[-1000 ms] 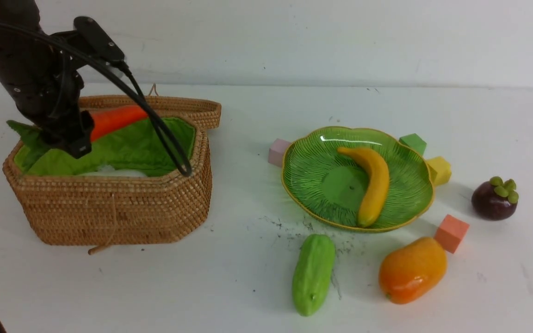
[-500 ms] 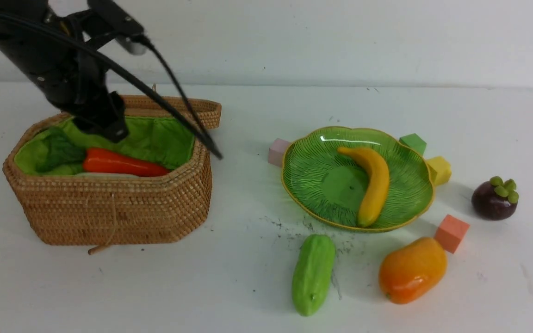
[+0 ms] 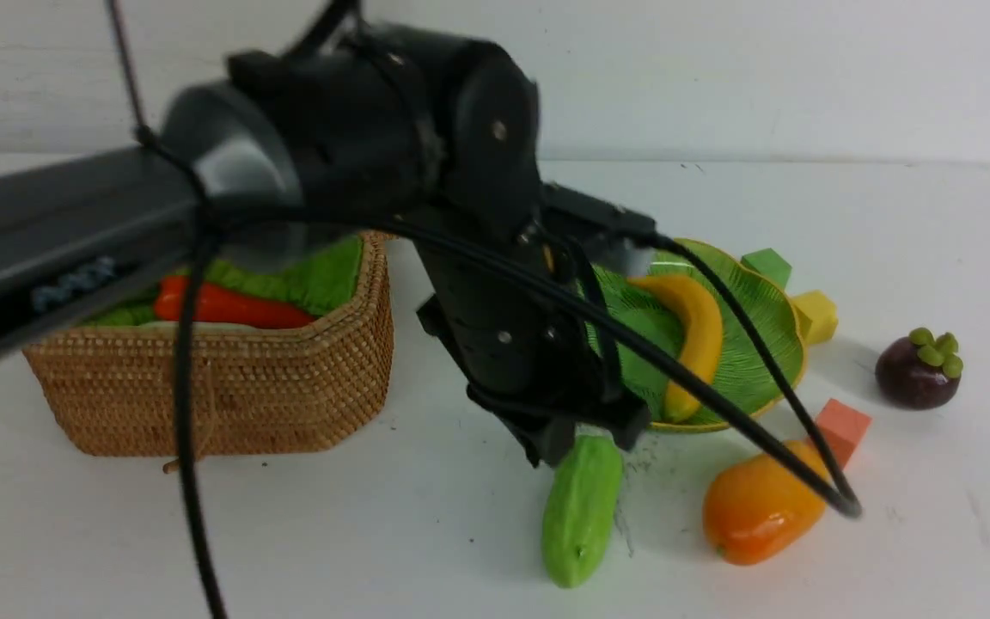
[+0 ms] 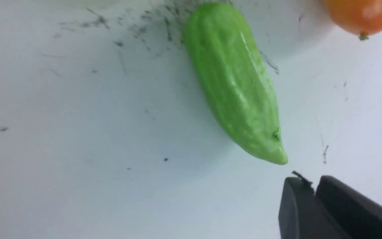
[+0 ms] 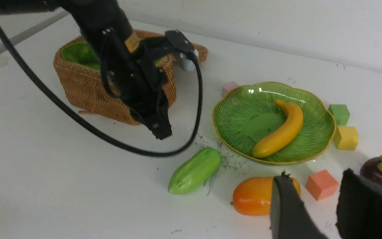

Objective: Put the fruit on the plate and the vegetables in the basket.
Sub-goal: Take a chayote with your left arm and place it on the basket on the left.

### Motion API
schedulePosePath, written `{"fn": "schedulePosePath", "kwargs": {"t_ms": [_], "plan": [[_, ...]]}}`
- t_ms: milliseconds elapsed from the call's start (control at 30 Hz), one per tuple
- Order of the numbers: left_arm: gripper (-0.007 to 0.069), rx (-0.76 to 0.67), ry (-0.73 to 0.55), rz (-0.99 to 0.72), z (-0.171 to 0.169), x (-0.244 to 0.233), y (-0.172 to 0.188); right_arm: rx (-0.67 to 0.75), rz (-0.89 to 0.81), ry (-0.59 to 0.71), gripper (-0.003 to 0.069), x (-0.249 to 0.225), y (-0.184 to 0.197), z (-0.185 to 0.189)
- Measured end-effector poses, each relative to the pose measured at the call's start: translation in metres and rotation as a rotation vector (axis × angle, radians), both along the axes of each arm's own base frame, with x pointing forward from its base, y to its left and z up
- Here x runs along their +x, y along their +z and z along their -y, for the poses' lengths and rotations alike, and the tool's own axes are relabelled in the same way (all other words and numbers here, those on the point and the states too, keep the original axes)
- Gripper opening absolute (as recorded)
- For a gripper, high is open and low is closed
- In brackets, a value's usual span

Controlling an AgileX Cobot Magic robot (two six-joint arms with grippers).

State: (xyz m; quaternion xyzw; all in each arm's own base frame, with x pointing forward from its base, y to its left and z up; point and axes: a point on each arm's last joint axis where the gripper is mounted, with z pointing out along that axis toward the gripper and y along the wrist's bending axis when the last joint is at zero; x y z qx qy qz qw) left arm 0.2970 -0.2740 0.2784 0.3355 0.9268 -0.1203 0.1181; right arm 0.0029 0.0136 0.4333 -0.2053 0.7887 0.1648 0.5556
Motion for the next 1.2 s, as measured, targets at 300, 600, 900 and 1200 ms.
{"fn": "schedulePosePath", "kwargs": {"t_ms": [300, 600, 900, 1200], "plan": [[0.0582, 0.051, 0.112, -0.052, 0.022, 0.026, -0.078, -0.043, -0.078, 0.009, 0.0236, -0.003, -0.008, 0.001], [0.0548, 0.043, 0.14, -0.015, 0.03, 0.038, -0.11, -0.042, -0.082, 0.012, 0.0236, -0.003, -0.008, 0.001], [0.0432, 0.163, 0.133, -0.141, 0.022, 0.029, -0.105, -0.048, -0.093, 0.014, 0.0236, -0.004, -0.009, 0.001], [0.0432, 0.144, 0.0, 0.101, -0.004, -0.003, 0.019, -0.042, -0.081, 0.012, 0.0236, -0.003, -0.008, 0.001]]}}
